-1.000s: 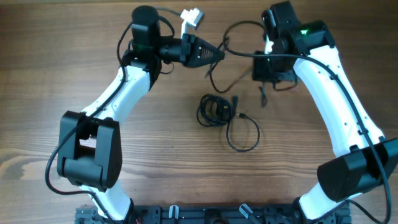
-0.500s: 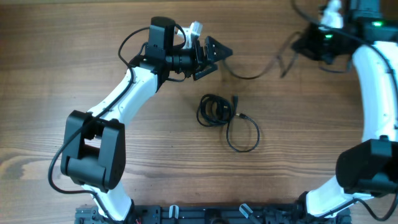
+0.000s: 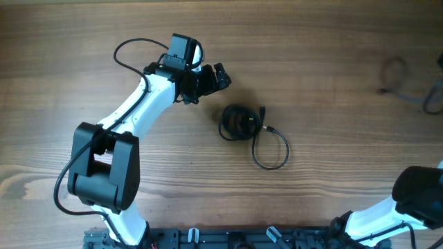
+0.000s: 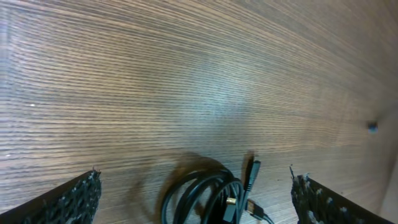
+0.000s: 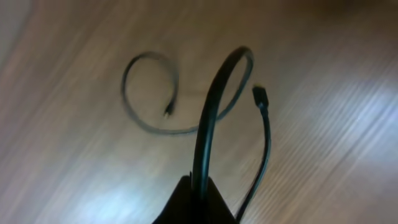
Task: Untangle cables
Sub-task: 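Carry the separated cable right and drop it on the table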
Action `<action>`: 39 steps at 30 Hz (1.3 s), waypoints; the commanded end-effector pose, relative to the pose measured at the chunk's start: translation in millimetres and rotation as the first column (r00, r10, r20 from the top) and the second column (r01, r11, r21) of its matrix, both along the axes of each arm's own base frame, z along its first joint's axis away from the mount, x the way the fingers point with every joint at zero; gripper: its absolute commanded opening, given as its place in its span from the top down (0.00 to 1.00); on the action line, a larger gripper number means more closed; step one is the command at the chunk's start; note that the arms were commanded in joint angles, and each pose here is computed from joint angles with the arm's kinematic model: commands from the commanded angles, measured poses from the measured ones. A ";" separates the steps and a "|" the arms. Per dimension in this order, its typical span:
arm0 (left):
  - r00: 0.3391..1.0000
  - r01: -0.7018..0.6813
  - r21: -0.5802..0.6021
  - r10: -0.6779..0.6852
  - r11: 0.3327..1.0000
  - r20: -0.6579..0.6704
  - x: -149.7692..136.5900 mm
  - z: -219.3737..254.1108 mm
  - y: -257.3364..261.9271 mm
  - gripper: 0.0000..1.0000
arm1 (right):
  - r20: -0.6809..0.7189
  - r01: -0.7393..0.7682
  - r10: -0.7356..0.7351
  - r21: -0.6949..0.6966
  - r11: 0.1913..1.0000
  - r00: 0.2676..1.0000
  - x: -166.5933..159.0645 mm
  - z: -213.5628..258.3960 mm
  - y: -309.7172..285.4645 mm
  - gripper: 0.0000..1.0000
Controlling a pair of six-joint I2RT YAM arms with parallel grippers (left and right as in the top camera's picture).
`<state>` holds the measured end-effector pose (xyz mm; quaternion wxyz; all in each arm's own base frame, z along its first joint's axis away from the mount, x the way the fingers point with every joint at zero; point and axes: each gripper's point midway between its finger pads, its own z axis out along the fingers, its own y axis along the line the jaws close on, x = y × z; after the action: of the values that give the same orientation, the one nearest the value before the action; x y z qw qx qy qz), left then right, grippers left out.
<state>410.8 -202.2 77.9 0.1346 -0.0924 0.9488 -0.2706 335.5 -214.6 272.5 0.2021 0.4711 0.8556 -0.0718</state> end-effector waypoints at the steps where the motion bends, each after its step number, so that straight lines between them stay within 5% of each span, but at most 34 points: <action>1: 1.000 0.002 0.030 -0.003 1.000 0.014 2.7 -3.7 4.8 0.00 | -0.099 0.086 -0.099 -0.131 0.988 0.990 -26.7 9.4 -19.5 0.96; 8: 1.000 0.004 0.039 -0.004 0.999 -0.011 -2.6 -6.6 6.2 0.00 | -0.259 0.076 -0.072 0.008 0.997 0.963 -6.1 -87.7 -33.0 0.96; 21: 1.000 0.004 0.039 -0.003 0.999 -0.010 -2.5 -6.5 6.2 0.00 | -0.106 -0.110 0.112 0.029 0.994 0.988 105.7 -186.8 -51.2 0.96; 23: 1.000 0.003 0.039 -0.003 0.999 -0.010 -2.4 -6.5 6.2 0.00 | -0.104 -0.142 0.143 0.023 0.990 0.984 115.0 -193.9 -46.2 0.86; 24: 1.000 0.004 0.039 -0.003 0.999 -0.010 -2.4 -6.5 6.2 0.00 | -0.103 -0.176 0.178 0.026 0.984 0.979 120.1 -198.0 -41.6 0.71; 26: 1.000 0.004 0.039 -0.004 0.999 -0.010 -2.5 -6.5 6.2 0.00 | -0.105 -0.276 0.280 0.053 0.960 0.954 130.2 -207.6 -24.6 0.13; 27: 1.000 0.004 0.039 -0.003 0.999 -0.010 -2.4 -6.5 6.2 0.00 | -0.085 -0.315 0.320 0.071 0.946 0.944 135.2 -207.5 -15.9 0.00; 33: 1.000 0.004 0.039 -0.003 0.999 -0.010 -2.4 -6.5 6.2 0.00 | 0.263 -0.640 0.600 0.105 0.761 0.756 165.0 -102.8 47.5 0.00; 39: 1.000 0.005 0.040 -0.004 0.999 -0.008 -2.2 -6.5 6.2 0.00 | 0.166 -0.474 0.470 -0.016 0.880 0.867 126.9 -42.4 24.1 0.00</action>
<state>407.2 -198.6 74.5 0.1284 -0.0938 0.9525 -0.2597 474.5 -180.6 200.8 0.2593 0.2350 0.9339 0.0730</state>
